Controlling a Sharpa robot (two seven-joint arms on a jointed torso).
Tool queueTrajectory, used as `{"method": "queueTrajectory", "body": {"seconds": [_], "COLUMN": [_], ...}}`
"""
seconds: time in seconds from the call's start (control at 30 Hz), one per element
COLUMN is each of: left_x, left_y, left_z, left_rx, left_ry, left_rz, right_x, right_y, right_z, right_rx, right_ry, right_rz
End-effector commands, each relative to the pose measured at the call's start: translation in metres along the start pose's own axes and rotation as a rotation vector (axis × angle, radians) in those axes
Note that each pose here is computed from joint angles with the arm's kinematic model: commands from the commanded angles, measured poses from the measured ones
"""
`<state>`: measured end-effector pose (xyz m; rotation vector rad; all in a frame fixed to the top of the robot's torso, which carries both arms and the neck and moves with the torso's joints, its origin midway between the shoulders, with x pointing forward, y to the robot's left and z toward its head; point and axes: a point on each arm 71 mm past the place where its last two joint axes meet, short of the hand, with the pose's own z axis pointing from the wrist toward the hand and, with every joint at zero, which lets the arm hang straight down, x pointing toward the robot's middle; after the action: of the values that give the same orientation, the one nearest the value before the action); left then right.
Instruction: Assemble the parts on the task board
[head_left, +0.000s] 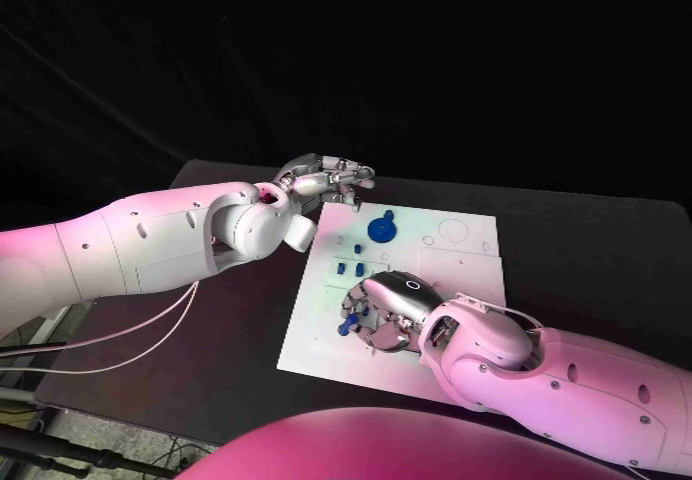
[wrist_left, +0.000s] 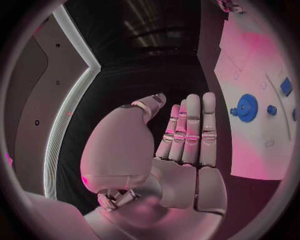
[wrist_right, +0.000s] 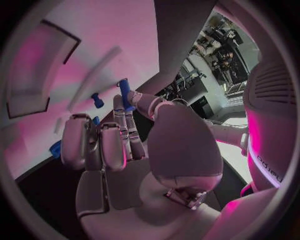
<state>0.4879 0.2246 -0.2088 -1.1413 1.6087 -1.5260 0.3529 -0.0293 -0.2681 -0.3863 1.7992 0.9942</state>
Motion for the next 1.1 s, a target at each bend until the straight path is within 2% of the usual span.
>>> {"method": "queueTrajectory", "body": {"seconds": [0.03,0.77,0.97,1.1], "left_x": [0.0022,0.0015,0.0013,0.0007], "left_y": [-0.0009,-0.0011,-0.0011,-0.0011], "left_z": [0.0003,-0.0006,-0.0008,-0.0011], "left_rx": [0.006,0.004,0.004,0.003], "left_ry": [0.018,0.017,0.017,0.016], "left_rz": [-0.003,-0.003,-0.003,-0.002], "right_x": [0.003,0.014,0.012,0.009], "right_y": [0.001,0.011,0.008,0.007], "right_z": [0.001,0.004,0.004,0.002], "right_rx": [-0.009,-0.048,-0.025,-0.026], "right_ry": [0.03,0.04,0.016,-0.028], "right_rz": [-0.031,-0.109,-0.112,-0.099]}}
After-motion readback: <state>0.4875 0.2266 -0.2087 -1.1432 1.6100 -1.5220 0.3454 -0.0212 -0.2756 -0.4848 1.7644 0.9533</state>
